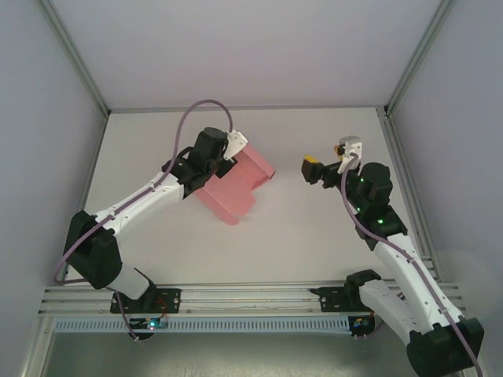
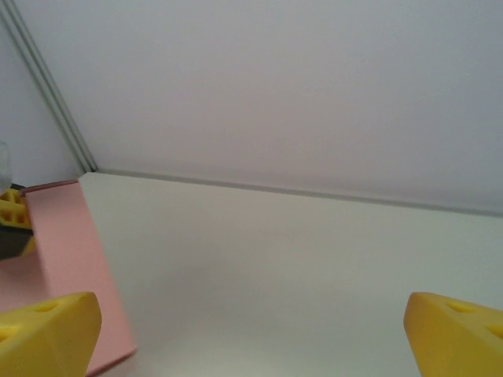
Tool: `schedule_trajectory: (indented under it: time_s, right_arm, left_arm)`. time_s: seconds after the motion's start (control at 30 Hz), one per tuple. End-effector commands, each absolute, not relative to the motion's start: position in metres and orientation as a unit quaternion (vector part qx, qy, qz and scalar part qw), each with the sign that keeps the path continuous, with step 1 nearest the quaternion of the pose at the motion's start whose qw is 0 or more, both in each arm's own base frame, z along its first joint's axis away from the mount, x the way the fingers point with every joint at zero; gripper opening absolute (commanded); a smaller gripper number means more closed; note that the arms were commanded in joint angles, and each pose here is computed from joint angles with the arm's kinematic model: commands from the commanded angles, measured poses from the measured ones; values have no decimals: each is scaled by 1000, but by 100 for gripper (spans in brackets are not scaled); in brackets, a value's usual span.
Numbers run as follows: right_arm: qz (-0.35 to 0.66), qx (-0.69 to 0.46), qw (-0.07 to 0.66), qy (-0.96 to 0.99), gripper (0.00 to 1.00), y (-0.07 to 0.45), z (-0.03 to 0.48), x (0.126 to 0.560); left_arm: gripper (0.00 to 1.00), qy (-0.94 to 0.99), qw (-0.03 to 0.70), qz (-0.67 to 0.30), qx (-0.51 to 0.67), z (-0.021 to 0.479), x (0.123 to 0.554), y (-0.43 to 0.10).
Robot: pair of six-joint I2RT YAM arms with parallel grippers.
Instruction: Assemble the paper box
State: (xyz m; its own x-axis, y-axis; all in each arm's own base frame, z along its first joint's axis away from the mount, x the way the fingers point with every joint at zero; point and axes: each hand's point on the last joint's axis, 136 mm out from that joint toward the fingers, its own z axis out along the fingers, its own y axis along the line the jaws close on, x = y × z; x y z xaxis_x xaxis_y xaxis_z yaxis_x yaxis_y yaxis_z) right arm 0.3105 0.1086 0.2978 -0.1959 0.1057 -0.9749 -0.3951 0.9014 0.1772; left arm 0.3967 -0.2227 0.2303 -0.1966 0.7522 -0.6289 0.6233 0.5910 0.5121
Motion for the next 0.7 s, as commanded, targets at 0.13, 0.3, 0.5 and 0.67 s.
schedule_trajectory:
  time_s: [0.13,0.3,0.5,0.67]
  right_arm:
    - [175,-71,608,771,98,88,273,300]
    - [164,-67,605,777,98,80,265,297]
    - [154,-68,600,782,98,74,256,298]
    - [164,-68,592,786,98,75,250,302]
  left_arm:
    - [0,461,320,228,796,209,397,-242]
    - [0,240,264,307,882,178,409,-262]
    - [0,-67,276,343,896,137,403,-312]
    - [1,-119,243,202,941,114,338,-329]
